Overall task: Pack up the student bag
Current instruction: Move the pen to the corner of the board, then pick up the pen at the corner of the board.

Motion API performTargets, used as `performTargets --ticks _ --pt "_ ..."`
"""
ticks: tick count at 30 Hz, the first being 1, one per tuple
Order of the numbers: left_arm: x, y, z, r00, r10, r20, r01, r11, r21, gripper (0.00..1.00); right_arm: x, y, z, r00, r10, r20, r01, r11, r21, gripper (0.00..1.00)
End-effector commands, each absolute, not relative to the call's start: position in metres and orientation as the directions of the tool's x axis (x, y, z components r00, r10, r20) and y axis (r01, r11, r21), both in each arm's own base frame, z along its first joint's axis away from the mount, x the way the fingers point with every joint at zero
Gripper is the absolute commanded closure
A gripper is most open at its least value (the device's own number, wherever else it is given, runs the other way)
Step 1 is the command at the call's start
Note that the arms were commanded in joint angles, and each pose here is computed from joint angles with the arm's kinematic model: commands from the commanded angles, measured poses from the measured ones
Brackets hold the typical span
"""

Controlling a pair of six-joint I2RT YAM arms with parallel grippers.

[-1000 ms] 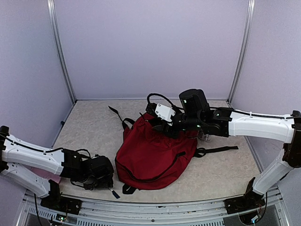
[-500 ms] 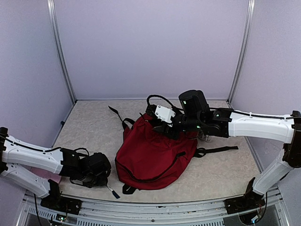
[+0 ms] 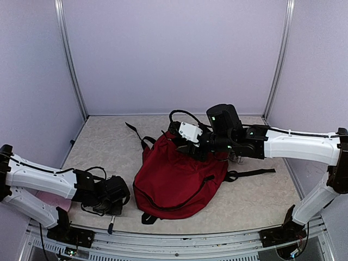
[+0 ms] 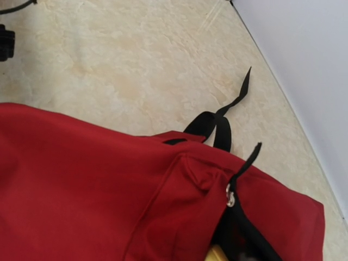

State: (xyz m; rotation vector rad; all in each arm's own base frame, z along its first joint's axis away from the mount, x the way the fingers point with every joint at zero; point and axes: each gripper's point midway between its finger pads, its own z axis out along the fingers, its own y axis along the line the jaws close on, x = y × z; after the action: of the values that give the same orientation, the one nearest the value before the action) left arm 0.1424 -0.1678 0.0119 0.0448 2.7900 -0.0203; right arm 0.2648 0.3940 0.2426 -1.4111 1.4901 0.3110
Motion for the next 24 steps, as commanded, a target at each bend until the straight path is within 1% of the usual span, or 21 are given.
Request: performTargets --ticks 1,5,8,11,13,17,20,21,24 --pt "0.159 -0.171 0.012 -0.925 0.045 -0.378 0.06 0.998 -0.027 0.91 0.261 0.395 0.255 0.223 -0.578 -0.785 -0.848 0.281 -0.449 0.42" --pt "0.189 -0.16 0.018 -0.895 0.039 -0.444 0.033 0.999 0.023 0.97 0.261 0.394 0.256 0.225 -0.578 -0.784 -0.847 0.282 -0.451 0.42" --pt "0.219 -0.16 0.027 -0.867 0.045 -0.496 0.025 0.999 0.046 0.98 0.261 0.393 0.257 0.23 -0.579 -0.783 -0.844 0.281 -0.456 0.42" --pt "0.237 -0.159 0.025 -0.864 0.054 -0.5 0.039 0.998 0.04 0.97 0.26 0.392 0.259 0.229 -0.579 -0.783 -0.844 0.282 -0.456 0.42" --pt "0.237 -0.159 0.021 -0.875 0.061 -0.48 0.05 0.998 0.036 0.91 0.259 0.391 0.26 0.222 -0.578 -0.785 -0.847 0.285 -0.449 0.42" --pt "0.213 -0.158 0.013 -0.914 0.042 -0.404 0.049 0.999 -0.008 0.68 0.254 0.387 0.261 0.212 -0.572 -0.793 -0.853 0.287 -0.435 0.42" --pt "0.189 -0.148 0.012 -0.934 -0.013 -0.358 -0.004 1.0 -0.025 0.52 0.252 0.387 0.261 0.213 -0.562 -0.799 -0.857 0.286 -0.429 0.42" --pt "0.183 -0.148 0.014 -0.932 -0.021 -0.363 -0.009 0.999 -0.034 0.48 0.252 0.388 0.261 0.215 -0.558 -0.802 -0.859 0.282 -0.427 0.42" --pt "0.163 -0.158 0.013 -0.94 -0.032 -0.34 -0.006 0.997 -0.076 0.48 0.25 0.393 0.264 0.228 -0.542 -0.808 -0.864 0.27 -0.425 0.42"
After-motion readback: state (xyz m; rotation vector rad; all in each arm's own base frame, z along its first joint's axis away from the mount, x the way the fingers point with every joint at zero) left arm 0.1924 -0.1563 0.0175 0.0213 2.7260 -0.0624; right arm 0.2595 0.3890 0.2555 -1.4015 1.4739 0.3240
